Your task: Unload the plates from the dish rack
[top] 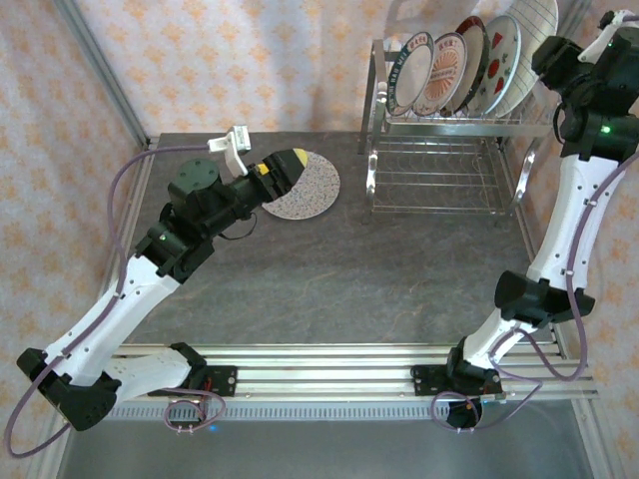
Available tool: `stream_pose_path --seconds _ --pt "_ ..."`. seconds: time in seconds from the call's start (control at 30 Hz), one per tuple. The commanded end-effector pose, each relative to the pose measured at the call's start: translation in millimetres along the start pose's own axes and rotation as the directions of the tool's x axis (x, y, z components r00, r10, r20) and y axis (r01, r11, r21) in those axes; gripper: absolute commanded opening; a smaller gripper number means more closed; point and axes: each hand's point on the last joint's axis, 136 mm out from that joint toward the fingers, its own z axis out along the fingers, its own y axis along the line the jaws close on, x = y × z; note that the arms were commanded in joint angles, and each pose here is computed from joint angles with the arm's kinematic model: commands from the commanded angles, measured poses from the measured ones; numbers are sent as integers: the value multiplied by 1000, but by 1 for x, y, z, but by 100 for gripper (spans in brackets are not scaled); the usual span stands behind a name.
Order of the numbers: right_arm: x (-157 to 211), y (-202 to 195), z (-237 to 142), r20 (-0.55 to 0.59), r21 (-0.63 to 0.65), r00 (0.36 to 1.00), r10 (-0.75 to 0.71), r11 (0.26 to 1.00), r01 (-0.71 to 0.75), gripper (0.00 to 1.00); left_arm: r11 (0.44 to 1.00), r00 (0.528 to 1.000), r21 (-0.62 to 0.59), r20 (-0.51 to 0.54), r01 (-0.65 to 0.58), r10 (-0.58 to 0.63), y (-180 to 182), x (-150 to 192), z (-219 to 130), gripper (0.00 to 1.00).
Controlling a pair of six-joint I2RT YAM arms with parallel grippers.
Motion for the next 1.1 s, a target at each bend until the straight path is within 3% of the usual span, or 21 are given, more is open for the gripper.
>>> stream_pose_path --seconds 0.0,0.3,0.67,0.93,1.07 --pt "0 10 7 -21 -60 1000 -21 998 19 49 995 999 90 18 -46 44 -21 -3 -4 74" --pt "7 6 27 -54 -73 998 -29 997 25 38 991 999 129 35 -39 35 -34 -6 -3 74" --pt "21 2 43 -87 -78 994 -67 995 60 24 982 988 184 156 -47 18 -46 -24 -5 72" --pt "30 10 48 -97 -42 987 -126 992 122 4 980 984 195 178 -41 6 -47 -27 -4 72" --pt "24 19 44 -72 -31 987 -142 990 140 0 979 975 201 222 -41 -5 -47 -33 -8 72"
